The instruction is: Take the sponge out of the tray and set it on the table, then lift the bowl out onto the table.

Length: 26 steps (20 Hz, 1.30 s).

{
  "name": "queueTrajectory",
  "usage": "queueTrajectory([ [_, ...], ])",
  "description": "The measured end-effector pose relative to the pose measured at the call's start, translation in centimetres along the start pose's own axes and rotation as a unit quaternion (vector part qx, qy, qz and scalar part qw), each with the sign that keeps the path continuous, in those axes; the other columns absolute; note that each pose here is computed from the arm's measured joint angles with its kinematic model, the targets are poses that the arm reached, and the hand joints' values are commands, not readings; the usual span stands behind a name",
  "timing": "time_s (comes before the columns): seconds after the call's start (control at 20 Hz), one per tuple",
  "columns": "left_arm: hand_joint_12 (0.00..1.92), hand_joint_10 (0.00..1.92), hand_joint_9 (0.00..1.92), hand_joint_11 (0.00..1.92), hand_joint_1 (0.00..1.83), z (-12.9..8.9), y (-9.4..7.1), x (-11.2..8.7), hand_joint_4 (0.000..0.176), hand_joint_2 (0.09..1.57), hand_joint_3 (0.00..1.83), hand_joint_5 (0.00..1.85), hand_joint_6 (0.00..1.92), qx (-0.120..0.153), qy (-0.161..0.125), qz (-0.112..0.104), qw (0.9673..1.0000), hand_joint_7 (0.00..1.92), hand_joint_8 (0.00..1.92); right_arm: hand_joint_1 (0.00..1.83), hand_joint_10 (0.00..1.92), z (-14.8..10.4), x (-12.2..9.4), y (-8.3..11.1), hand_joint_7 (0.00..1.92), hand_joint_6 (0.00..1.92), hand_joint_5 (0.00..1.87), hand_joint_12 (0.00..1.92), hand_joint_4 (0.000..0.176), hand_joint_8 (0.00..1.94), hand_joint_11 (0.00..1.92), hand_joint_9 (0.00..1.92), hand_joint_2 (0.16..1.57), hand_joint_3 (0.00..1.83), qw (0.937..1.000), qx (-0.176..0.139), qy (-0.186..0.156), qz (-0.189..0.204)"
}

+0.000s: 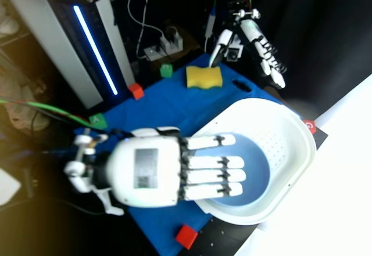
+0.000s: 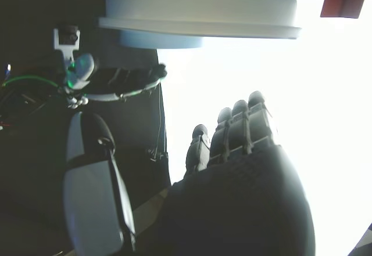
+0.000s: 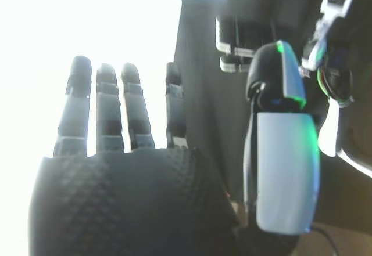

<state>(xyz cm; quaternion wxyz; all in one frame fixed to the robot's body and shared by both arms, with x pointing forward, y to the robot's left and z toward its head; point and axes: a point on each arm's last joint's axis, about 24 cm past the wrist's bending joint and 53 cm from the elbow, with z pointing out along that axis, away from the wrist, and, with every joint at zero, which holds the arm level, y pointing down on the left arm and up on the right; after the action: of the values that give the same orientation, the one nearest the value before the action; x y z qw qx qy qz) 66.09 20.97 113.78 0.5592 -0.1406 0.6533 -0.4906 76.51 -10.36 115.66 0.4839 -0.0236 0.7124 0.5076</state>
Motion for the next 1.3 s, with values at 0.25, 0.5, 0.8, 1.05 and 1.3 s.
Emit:
queueTrajectory([
  [0.25, 0.0, 0.0, 0.0, 0.0, 0.7, 0.0, -0.6, -0.1, 0.17, 0.87, 0.0, 0.0, 0.0, 0.013, 0.003, 0.006, 0.9999, 0.0, 0.0, 0.59, 0.0, 1.9, 2.4, -1.3, 0.24, 0.0, 0.39, 0.5, 0.141, 0.0, 0.0, 0.15, 0.99, 0.0, 0.9988, 0.033, 0.026, -0.024],
  [0.5, 0.0, 0.0, 0.0, 0.0, 0.68, -0.2, -1.4, -1.3, 0.171, 0.85, 0.0, 0.0, 0.0, 0.024, -0.006, 0.017, 0.9996, 0.0, 0.0, 0.68, 0.0, 2.8, 3.6, -1.9, 0.25, 0.0, 0.41, 0.29, 0.143, 0.01, 0.0, 0.14, 1.02, 0.0, 0.9977, 0.044, 0.038, -0.035],
  [0.8, 0.0, 0.0, 0.0, 0.0, 0.82, -0.2, -2.2, -1.0, 0.159, 0.81, 0.0, 0.01, 0.0, 0.039, -0.004, 0.012, 0.9991, 0.0, 0.0, 0.9, 0.01, 5.1, 4.9, -1.3, 0.41, 0.01, 0.6, 0.72, 0.1, 0.01, 0.01, 0.35, 1.05, 0.0, 0.9933, 0.056, 0.061, -0.08],
  [1.05, 0.0, 0.0, 0.0, 0.0, 0.91, -0.2, -2.5, -1.0, 0.176, 0.89, 0.01, 0.01, 0.0, 0.046, -0.008, 0.008, 0.9989, 0.0, 0.0, 0.92, 0.02, 6.1, 5.6, -1.1, 0.67, 0.01, 0.81, 0.89, 0.0, 0.01, 0.16, 0.63, 1.12, 0.0, 0.9901, 0.065, 0.071, -0.103],
  [1.3, 0.0, 0.0, 0.0, 0.0, 0.88, -0.2, -2.6, -1.1, 0.176, 0.91, 0.01, 0.01, 0.0, 0.048, -0.01, 0.005, 0.9988, 0.0, 0.0, 0.85, 0.05, 6.4, 5.7, -1.1, 1.26, 0.48, 1.02, 0.96, 0.0, 0.02, 0.6, 1.18, 1.2, 0.0, 0.9891, 0.068, 0.072, -0.109],
])
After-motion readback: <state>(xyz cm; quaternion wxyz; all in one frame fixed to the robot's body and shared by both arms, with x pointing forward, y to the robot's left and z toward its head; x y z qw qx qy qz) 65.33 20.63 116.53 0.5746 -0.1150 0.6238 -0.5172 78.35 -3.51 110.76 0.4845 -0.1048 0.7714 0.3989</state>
